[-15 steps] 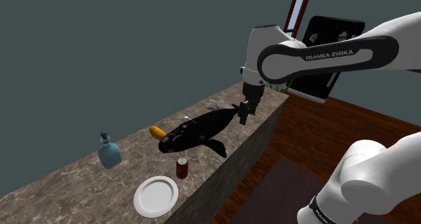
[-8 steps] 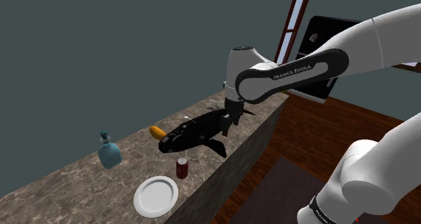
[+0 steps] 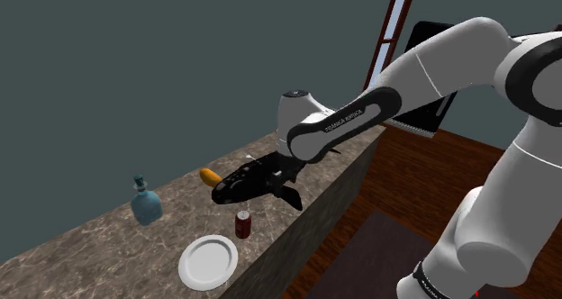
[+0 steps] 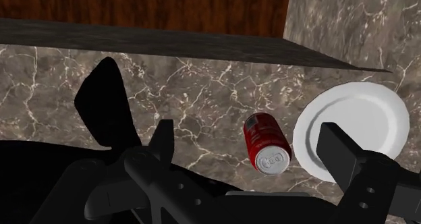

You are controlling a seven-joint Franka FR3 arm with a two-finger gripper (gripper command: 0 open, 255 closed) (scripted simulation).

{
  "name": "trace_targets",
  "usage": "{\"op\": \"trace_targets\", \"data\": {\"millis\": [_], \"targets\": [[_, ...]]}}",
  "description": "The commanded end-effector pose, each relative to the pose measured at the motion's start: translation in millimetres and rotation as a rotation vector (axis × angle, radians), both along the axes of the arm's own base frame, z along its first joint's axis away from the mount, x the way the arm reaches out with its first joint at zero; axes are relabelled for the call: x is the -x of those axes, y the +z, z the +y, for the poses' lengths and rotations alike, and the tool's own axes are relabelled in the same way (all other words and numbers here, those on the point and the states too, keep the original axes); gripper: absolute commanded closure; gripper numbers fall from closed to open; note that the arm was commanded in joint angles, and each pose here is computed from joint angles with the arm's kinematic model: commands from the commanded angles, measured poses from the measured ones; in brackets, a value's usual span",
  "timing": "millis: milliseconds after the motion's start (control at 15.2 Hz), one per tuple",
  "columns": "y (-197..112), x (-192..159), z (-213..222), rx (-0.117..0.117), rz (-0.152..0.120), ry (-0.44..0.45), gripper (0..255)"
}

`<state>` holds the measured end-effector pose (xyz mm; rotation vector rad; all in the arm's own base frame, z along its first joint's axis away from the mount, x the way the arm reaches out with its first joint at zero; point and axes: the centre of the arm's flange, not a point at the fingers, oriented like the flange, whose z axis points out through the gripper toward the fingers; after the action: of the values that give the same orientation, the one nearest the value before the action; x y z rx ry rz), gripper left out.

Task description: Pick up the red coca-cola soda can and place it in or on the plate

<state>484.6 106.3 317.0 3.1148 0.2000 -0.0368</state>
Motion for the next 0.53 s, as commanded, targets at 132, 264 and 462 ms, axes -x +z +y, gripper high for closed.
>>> {"op": "trace_targets", "data": {"millis": [132, 264, 462], "targets": [[-38.9, -29.8, 18.6, -0.009, -0.006, -0.004, 0], [-59.0, -43.5, 27.7, -0.013, -0.008, -0.006, 0], [-89.0, -64.2, 41.5, -0.019, -0.012, -0.008, 0]]}}
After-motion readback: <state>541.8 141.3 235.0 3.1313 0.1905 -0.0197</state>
